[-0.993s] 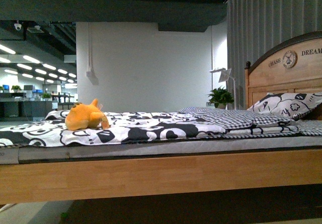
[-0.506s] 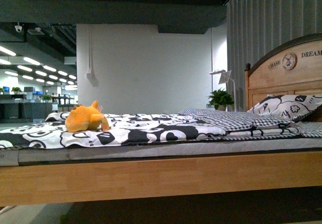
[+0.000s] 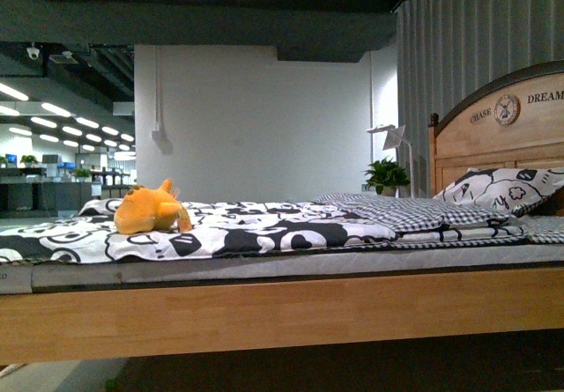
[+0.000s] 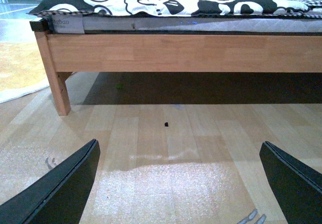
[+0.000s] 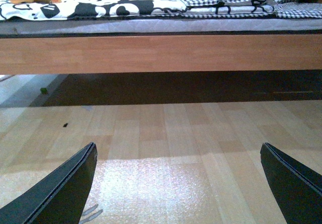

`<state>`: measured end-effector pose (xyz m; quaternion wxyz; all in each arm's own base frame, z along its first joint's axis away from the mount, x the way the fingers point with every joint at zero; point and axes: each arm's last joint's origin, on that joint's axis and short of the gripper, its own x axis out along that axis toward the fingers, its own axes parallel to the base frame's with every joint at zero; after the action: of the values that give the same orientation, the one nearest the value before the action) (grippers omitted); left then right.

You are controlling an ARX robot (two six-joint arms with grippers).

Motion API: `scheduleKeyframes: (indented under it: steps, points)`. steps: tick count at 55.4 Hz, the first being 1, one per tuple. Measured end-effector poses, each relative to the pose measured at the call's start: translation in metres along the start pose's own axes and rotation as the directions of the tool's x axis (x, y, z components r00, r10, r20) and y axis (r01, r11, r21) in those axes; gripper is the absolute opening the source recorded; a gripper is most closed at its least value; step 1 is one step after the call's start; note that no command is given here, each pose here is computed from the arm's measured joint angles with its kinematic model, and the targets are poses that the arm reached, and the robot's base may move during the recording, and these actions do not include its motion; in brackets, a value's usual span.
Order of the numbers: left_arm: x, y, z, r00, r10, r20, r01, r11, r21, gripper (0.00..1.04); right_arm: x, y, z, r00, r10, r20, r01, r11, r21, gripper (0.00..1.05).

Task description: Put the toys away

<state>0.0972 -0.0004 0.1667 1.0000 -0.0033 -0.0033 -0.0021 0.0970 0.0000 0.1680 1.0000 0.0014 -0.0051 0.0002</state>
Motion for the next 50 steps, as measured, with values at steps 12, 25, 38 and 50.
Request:
scheduleKeyframes:
  steps: [12,25,38,50]
  points:
    - [0.0000,0.0000,0.0000,1.000,0.000,0.000,0.000,1.000,0.000,0.98,0.0000,0.0000,0.0000,1.000,0.000,0.000,0.000,1.000,0.000,0.98]
    - [0.0000,0.0000,0.0000,1.000,0.000,0.000,0.000,1.000,0.000,0.98,0.0000,0.0000,0.0000,1.000,0.000,0.000,0.000,1.000,0.000,0.98]
    - [0.0000,0.0000,0.0000,1.000,0.000,0.000,0.000,1.000,0.000,0.98,0.0000,0.0000,0.0000,1.000,0.000,0.000,0.000,1.000,0.000,0.98]
    - [0.0000,0.0000,0.0000,1.000,0.000,0.000,0.000,1.000,0.000,0.98,0.0000,0.0000,0.0000,1.000,0.000,0.000,0.000,1.000,0.000,0.98]
